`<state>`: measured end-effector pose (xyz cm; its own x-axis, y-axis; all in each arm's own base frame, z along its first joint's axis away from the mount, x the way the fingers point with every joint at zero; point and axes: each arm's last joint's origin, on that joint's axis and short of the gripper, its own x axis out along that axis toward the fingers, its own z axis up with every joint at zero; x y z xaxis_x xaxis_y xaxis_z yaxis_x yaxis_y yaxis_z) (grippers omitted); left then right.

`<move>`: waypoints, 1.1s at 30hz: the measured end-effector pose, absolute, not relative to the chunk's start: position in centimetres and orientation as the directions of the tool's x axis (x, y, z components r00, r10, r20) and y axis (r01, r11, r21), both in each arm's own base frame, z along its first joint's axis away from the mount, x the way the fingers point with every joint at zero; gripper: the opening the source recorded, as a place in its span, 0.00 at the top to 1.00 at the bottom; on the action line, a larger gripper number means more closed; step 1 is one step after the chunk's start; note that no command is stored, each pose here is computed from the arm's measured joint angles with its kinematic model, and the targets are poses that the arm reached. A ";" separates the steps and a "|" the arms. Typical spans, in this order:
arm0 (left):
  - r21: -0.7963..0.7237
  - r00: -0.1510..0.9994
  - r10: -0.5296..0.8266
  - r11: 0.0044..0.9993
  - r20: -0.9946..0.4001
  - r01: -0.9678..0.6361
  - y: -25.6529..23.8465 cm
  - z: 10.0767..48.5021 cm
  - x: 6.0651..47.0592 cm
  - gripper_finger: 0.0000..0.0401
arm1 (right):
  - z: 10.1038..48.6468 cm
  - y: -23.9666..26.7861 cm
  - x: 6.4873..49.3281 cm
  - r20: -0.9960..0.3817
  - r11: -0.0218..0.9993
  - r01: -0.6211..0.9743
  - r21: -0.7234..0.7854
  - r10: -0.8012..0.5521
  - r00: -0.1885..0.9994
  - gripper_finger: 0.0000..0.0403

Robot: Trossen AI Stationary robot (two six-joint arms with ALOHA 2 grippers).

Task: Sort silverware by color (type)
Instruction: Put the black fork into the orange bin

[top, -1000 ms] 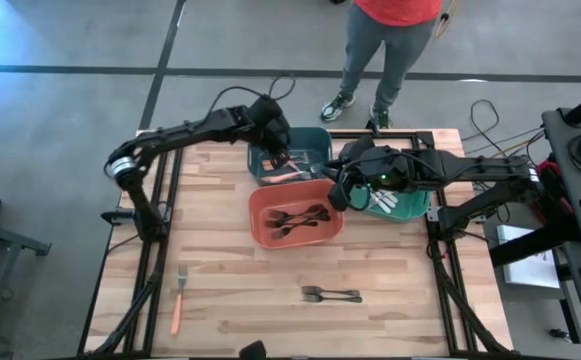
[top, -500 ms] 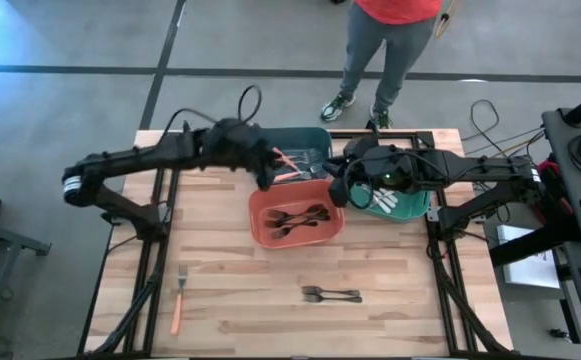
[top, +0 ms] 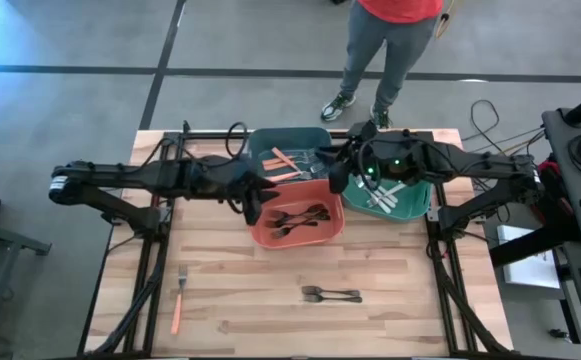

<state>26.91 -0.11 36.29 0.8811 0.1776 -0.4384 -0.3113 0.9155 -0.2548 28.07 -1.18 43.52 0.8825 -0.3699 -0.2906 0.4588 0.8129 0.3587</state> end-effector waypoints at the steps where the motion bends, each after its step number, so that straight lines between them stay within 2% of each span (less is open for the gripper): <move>1: -0.253 0.880 0.175 0.916 -0.442 -0.310 -0.2 36.3 26.7 0.72 | 43.7 -1.0 28.0 -0.298 0.823 0.427 0.374 -0.330 0.896 0.79; 6: -0.239 0.871 0.175 0.920 -0.459 -0.310 -0.2 36.6 25.8 0.72 | 43.4 0.6 27.9 -0.352 0.836 0.279 0.472 -0.111 0.929 0.79; 10: -0.212 0.869 0.175 0.930 -0.463 -0.300 -0.2 36.7 25.5 0.72 | 43.0 3.7 28.0 -0.381 0.848 0.140 0.512 0.077 0.922 0.79; 15: -0.180 0.869 0.176 0.941 -0.462 -0.286 -0.2 36.7 25.4 0.72 | 40.9 8.1 27.4 -0.538 0.858 0.114 0.501 0.205 0.817 0.79; 19: -0.170 0.869 0.176 0.945 -0.462 -0.281 -0.2 36.8 25.4 0.72 | 37.5 11.9 27.1 -0.734 0.912 0.126 0.390 0.226 0.640 0.79; 25: -0.146 0.872 0.175 0.952 -0.456 -0.268 -0.2 36.9 25.2 0.72 | 31.3 17.3 27.3 -0.926 0.985 0.059 0.161 0.130 0.355 0.80; 33: -0.146 0.872 0.175 0.952 -0.457 -0.268 -0.2 36.9 25.2 0.72 | 24.9 21.7 28.1 -0.949 0.996 -0.078 -0.037 -0.010 0.316 0.84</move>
